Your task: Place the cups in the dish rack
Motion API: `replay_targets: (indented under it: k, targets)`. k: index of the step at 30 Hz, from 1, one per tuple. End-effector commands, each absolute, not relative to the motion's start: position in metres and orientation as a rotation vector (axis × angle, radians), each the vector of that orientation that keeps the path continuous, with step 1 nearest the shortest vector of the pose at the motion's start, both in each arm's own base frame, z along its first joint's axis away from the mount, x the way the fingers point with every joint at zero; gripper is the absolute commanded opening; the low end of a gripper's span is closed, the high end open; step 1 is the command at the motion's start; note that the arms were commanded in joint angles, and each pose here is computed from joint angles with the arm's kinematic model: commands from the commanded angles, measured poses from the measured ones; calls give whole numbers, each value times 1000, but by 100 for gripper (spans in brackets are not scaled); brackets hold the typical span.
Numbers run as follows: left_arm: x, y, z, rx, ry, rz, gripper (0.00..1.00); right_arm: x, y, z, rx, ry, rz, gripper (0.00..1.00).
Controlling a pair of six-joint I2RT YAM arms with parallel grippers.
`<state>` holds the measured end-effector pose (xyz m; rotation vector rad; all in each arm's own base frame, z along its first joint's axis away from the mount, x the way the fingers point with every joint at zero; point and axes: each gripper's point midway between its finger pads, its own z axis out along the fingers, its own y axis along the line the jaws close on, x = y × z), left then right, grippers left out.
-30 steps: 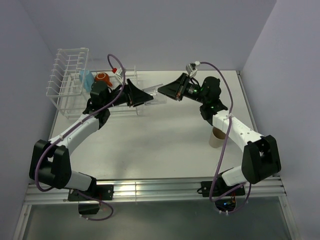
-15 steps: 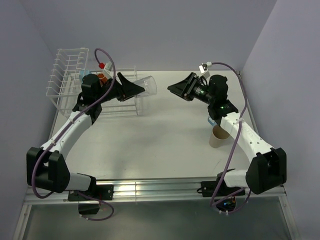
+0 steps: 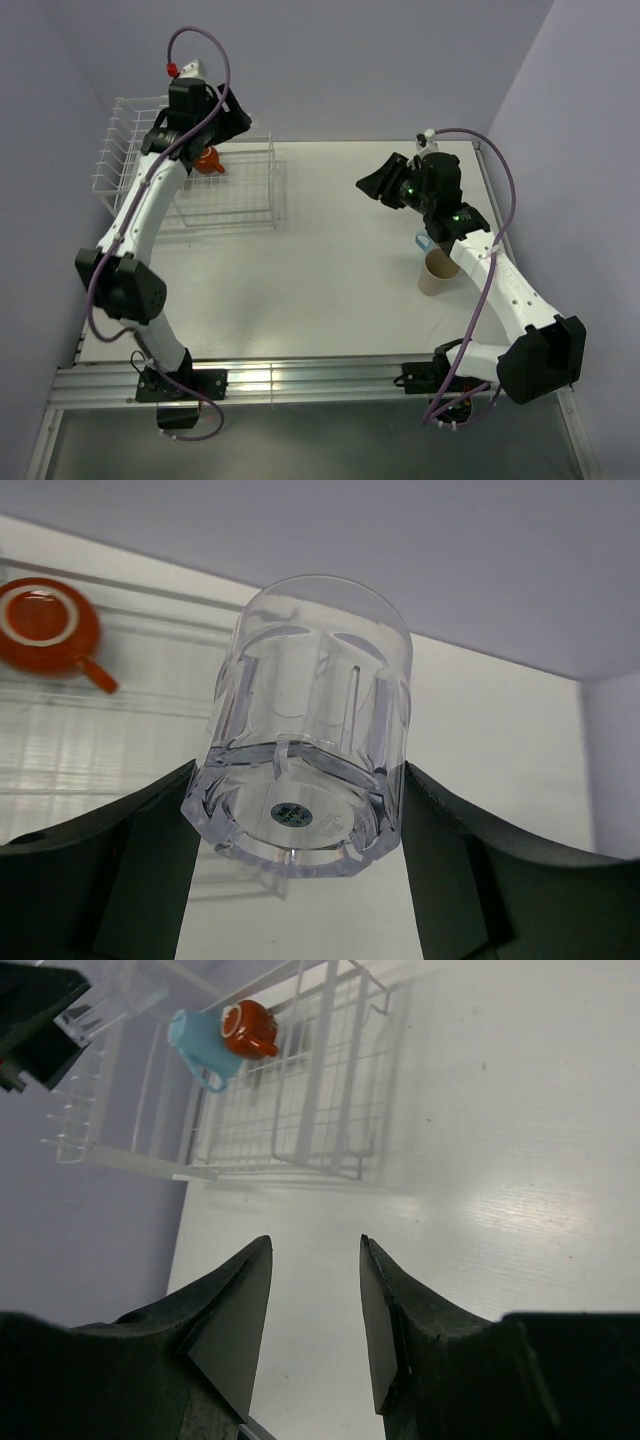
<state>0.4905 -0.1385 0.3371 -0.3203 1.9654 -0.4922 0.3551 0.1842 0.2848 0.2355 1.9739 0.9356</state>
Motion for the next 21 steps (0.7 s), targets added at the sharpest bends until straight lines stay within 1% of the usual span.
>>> replay_targets:
  k: [1, 2, 3, 11, 17, 21]
  targets:
    - [504, -106, 305, -349, 2093, -196, 0, 354, 172, 287, 202, 1965, 841, 48]
    - [513, -105, 289, -339, 2131, -156, 0, 354, 173, 284, 200, 1975, 839, 48]
    - [519, -104, 303, -337, 2105, -150, 0, 352, 173, 281, 192, 1981, 834, 48]
    - [546, -96, 255, -292, 2215, 13, 0, 350, 180, 266, 149, 2036, 818, 48]
    - [557, -97, 226, -264, 2258, 50, 1, 349, 184, 254, 135, 2062, 811, 47]
    - [564, -98, 213, -250, 2269, 63, 4, 350, 186, 247, 132, 2077, 807, 47]
